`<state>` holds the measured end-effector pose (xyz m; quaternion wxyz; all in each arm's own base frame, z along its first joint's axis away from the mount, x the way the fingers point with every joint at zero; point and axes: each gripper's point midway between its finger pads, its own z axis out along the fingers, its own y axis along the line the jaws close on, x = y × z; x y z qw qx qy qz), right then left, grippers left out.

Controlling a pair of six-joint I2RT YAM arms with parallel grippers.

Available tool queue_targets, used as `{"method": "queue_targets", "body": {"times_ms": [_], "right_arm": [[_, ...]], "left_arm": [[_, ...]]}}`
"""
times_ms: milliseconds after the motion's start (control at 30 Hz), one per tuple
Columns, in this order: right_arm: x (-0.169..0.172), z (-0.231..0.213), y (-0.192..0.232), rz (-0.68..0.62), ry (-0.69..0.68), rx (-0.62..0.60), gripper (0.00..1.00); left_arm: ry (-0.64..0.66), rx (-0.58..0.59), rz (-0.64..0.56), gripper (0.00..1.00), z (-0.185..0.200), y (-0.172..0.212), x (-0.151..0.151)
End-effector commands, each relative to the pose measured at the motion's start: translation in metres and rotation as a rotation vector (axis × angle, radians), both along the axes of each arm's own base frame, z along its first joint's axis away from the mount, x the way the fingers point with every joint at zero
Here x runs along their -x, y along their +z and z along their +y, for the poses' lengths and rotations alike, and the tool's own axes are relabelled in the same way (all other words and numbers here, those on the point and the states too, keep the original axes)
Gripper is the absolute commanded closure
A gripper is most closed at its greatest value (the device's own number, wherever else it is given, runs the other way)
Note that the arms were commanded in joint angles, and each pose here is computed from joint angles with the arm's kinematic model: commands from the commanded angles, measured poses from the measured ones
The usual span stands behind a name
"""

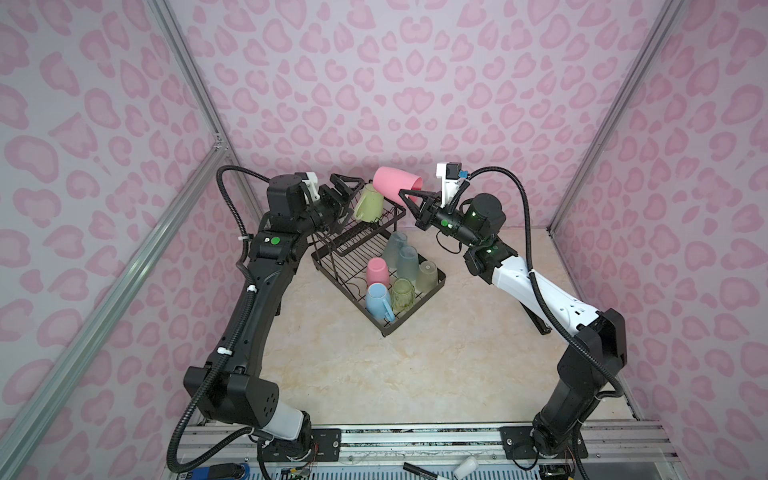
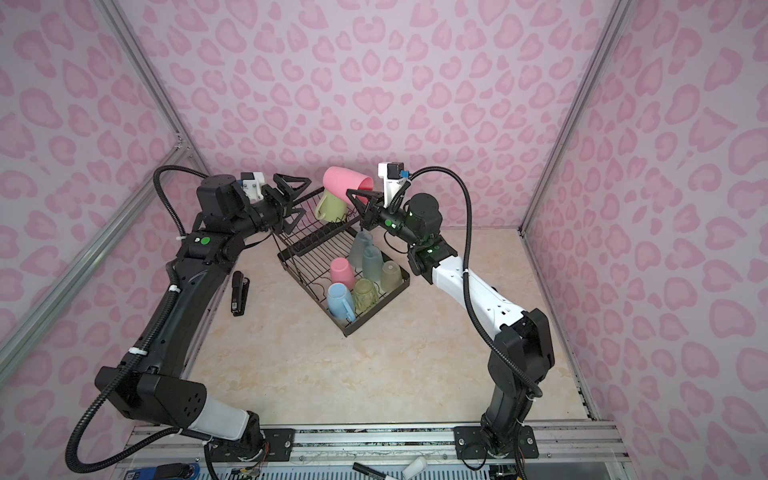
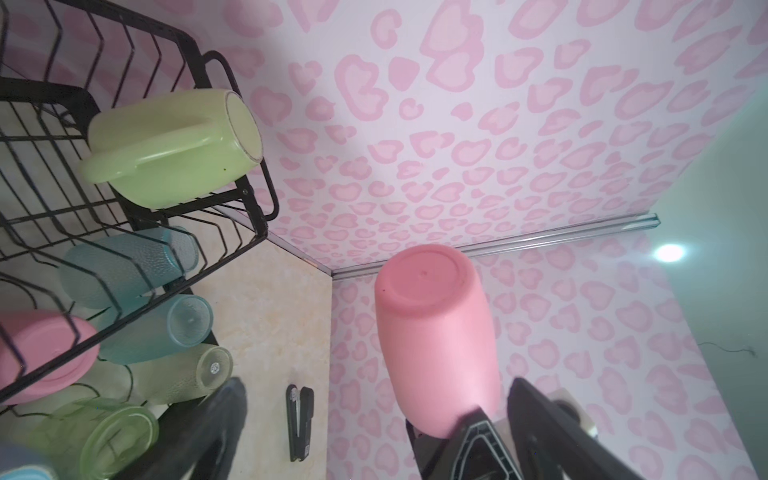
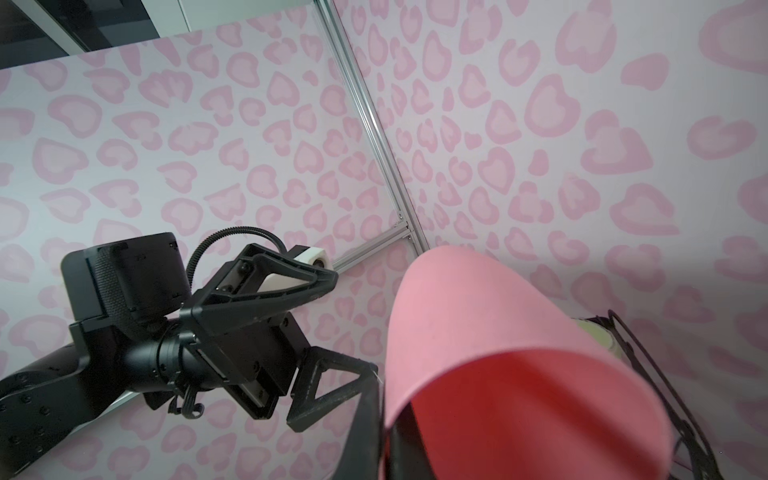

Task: Load the cups into the dish rack
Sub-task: 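Lift the pink cup toward the upper tier while the left gripper rises, then grasp the pink cup's base with the left gripper beside the right gripper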

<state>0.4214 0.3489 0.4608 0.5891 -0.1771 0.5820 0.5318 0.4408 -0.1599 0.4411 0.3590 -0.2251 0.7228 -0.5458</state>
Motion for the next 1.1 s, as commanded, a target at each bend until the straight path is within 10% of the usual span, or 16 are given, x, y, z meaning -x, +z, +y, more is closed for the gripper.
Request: {"method": "queue_targets", "body": {"times_ms": [0,700,1067], "right_arm": [[0.010,0.006,0.020,-0.067,0.079,-0.084,1.00],[0.014,0.052,-0.001,0.010,0.172,0.003,1.00],[0.004,0.061,-0.010,0.047,0.193,0.007,1.00]], "left_arm": [[-0.031,0.120,-0.049,0.00,-0.008,0.022,-0.007],[-0.037,0.154,-0.062,0.07,-0.022,0.012,-0.034],[-0.036,0.130,-0.112,0.41,-0.025,0.017,-0.036]]}}
